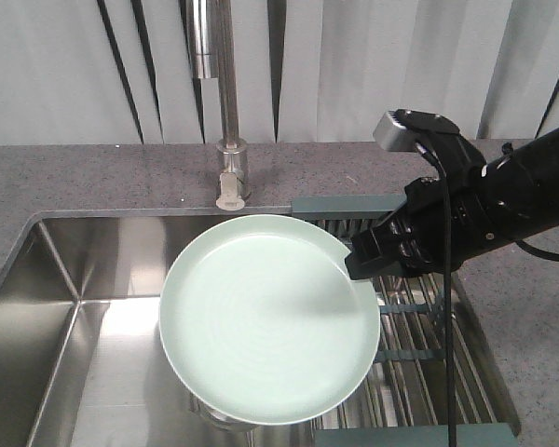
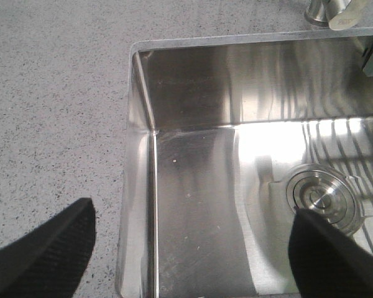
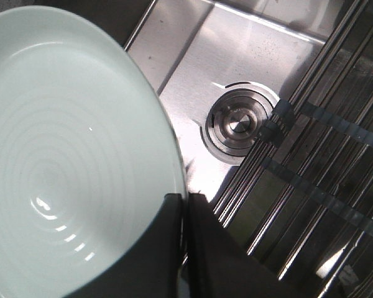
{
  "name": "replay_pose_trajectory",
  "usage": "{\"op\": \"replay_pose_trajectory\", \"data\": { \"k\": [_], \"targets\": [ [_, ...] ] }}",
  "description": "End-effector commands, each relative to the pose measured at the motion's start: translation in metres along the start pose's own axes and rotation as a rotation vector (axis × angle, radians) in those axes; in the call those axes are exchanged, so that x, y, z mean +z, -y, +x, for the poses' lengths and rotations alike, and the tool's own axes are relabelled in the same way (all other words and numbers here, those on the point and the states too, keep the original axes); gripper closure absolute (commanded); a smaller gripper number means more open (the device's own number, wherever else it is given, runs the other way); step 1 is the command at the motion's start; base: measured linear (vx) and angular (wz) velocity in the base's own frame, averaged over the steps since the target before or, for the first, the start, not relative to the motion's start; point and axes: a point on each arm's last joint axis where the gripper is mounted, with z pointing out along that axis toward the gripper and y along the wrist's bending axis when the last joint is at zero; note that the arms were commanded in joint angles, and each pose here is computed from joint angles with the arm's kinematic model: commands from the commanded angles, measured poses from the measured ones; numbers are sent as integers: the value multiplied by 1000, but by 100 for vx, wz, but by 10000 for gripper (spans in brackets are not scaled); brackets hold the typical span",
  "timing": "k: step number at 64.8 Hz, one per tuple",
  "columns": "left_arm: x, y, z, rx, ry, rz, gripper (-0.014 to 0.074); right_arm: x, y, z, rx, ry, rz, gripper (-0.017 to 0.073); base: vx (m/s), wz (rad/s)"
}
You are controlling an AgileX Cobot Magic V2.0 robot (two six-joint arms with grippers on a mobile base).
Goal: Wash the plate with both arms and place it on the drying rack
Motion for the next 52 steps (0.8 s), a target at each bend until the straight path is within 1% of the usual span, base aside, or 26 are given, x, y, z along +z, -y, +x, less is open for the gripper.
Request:
{"op": "replay_pose_trajectory", "data": {
  "k": [1, 28, 39, 43, 52],
  "targets": [
    [-4, 0, -11, -16, 77, 1, 8, -15, -10, -7, -19, 85, -20, 561, 0, 0],
    [-4, 0, -11, -16, 77, 1, 8, -15, -10, -7, -21, 78, -22, 561, 0, 0],
    [-4, 0, -11, -16, 77, 1, 8, -15, -10, -7, -88, 82, -12, 561, 0, 0],
    [-4, 0, -11, -16, 77, 1, 8, -14, -9, -6, -103, 74, -1, 561, 0, 0],
    [-4, 0, -11, -16, 77, 1, 8, -5, -19, -4, -173, 37, 45, 561, 0, 0]
  ]
}}
